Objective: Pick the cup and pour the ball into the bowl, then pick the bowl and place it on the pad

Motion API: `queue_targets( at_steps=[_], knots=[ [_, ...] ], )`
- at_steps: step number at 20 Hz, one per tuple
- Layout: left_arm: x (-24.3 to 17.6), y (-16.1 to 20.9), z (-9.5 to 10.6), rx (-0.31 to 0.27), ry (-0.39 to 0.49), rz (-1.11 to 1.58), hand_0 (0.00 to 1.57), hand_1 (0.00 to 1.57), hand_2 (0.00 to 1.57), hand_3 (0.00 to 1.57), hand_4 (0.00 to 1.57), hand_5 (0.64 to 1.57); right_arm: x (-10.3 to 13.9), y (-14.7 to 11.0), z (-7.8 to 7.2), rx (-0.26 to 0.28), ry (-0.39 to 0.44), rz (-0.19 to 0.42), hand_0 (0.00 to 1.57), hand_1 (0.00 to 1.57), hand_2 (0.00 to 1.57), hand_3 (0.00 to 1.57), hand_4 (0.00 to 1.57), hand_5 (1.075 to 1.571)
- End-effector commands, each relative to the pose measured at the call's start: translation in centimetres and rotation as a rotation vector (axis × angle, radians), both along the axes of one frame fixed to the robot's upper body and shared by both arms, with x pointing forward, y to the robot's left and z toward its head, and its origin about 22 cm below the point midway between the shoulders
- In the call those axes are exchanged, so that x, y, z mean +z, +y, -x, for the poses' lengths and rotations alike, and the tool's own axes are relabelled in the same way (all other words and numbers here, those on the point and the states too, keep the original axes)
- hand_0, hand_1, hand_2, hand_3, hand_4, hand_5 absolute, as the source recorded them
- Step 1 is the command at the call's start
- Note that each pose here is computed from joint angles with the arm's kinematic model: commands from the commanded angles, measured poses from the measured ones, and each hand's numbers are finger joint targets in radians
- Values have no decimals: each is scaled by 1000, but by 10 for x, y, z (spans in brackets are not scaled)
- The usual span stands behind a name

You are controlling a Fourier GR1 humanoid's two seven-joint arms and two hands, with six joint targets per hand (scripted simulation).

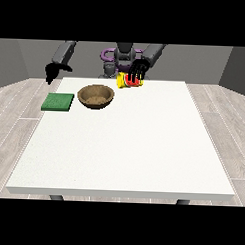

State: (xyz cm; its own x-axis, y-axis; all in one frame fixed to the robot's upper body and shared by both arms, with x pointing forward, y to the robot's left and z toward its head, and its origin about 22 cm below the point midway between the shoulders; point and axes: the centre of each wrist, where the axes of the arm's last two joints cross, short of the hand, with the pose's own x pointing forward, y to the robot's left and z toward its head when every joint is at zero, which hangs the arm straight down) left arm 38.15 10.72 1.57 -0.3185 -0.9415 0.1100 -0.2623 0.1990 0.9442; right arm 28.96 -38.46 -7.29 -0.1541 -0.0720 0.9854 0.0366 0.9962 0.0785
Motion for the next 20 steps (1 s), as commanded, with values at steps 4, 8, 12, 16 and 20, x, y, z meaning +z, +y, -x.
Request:
queue_targets(
  at_steps=[4,8,12,16,20],
  knots=[
    [9,-52,15,-34,79,-175,176,176,1571,1425,867,1527,-24,-2,27,-16,44,-13,0,0,222,296,417,1541],
    [48,-63,6,-95,-56,-291,0,0,1571,1517,802,1534,-16,-26,30,-66,-15,-32,0,0,292,365,411,1537],
    [61,-94,26,-166,-75,-376,0,0,1571,1571,508,1522,-19,-48,51,-106,12,-12,0,0,257,350,395,1536],
    [78,-104,33,-146,-74,-407,0,0,1571,1571,584,1529,-11,-46,39,-85,-15,-19,0,0,187,350,408,1533],
    [62,-102,45,-200,-73,-486,0,0,1571,1571,619,1538,-22,-31,40,-74,28,-22,0,0,181,295,432,1530]
  ],
)
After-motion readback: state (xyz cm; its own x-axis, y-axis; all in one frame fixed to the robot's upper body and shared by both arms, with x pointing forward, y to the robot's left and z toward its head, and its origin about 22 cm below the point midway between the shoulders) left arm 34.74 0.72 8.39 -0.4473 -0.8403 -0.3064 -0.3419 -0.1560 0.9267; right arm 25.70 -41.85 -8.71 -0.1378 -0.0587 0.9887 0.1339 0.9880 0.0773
